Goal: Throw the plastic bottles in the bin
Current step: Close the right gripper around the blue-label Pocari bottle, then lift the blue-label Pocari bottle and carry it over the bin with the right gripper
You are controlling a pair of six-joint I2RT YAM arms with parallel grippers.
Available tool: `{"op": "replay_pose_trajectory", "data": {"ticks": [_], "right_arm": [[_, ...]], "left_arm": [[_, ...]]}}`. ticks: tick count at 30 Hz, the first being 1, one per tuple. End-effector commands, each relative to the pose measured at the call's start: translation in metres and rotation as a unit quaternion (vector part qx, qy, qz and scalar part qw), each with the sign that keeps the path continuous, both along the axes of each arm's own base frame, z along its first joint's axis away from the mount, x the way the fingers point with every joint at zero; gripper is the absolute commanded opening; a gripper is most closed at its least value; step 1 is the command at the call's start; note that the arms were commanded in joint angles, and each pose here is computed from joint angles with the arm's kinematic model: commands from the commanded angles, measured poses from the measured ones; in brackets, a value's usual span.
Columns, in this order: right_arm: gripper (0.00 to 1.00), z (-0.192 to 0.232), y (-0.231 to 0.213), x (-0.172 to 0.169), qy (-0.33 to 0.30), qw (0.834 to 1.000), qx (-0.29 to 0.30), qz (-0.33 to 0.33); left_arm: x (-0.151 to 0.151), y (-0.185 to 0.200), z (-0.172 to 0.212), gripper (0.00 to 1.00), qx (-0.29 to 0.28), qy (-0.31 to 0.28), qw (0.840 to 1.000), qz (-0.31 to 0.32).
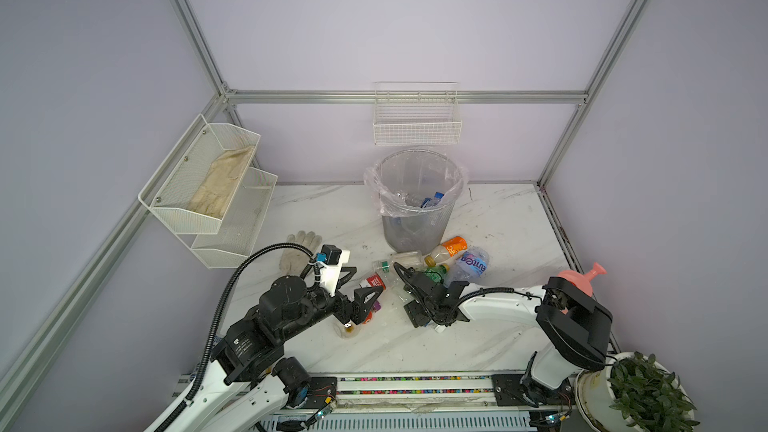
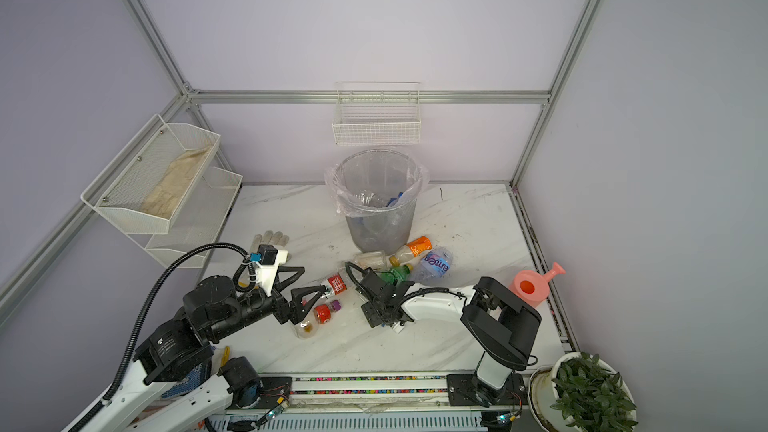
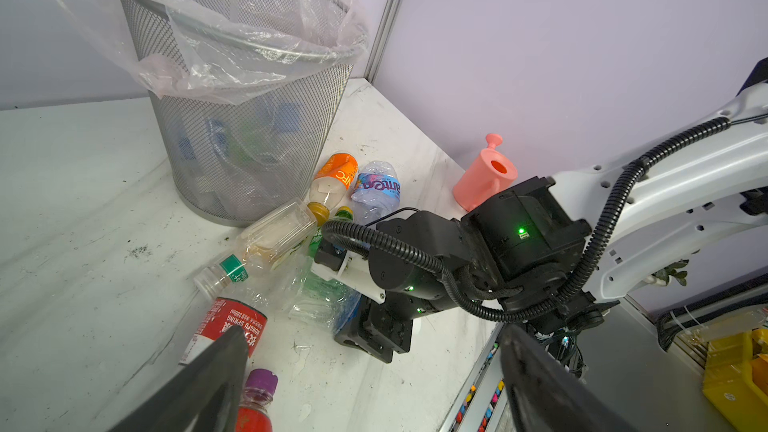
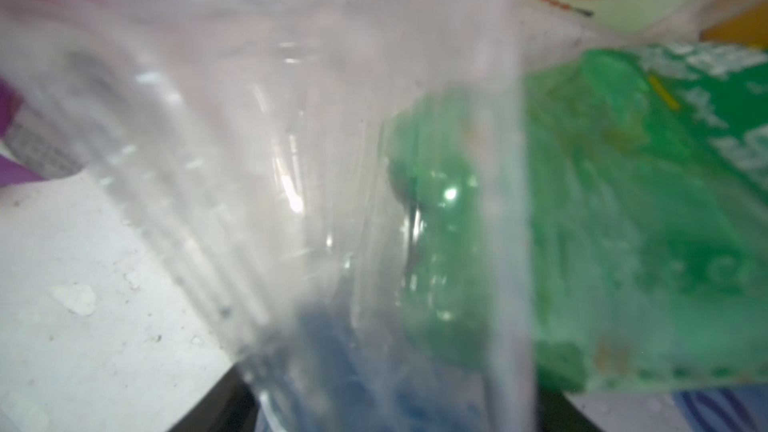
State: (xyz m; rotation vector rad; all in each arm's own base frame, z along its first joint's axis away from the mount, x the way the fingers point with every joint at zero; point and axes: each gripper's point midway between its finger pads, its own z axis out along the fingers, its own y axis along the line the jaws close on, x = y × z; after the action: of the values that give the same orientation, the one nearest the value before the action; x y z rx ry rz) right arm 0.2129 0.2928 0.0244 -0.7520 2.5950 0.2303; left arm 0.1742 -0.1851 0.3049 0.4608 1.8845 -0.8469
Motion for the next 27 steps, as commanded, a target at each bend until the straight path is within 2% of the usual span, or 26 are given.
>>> {"op": "replay_pose_trajectory", "data": {"ticks": [1,4,14,22,27], "right_arm": [[0.6,-0.01,-0.006,-0.009,0.018,1.0,-0.024,-0.001],[0.49,-0.004,-0.005,-0.009,0.014,1.0,-0.021,-0.001],[0.36,0.043,0.008,-0.005,-0.014,1.0,0.007,0.003],[0.36,0.105,0.019,0.001,-0.061,0.997,0.047,0.0],[0.38,0.16,0.022,0.012,-0.113,0.99,0.088,-0.012]], "left_arm": [[0.005,-0.005,-0.015,0.93,0.002,0.012,1.0,0.005],[0.005,-0.006,-0.019,0.93,0.006,0.015,1.0,0.005],[0.007,-0.004,-0.026,0.93,0.014,0.017,1.0,0.014],[0.007,-0.003,-0.03,0.92,0.011,0.017,1.0,0.019],[0.007,-0.003,-0.029,0.92,0.01,0.015,1.0,0.019]]}}
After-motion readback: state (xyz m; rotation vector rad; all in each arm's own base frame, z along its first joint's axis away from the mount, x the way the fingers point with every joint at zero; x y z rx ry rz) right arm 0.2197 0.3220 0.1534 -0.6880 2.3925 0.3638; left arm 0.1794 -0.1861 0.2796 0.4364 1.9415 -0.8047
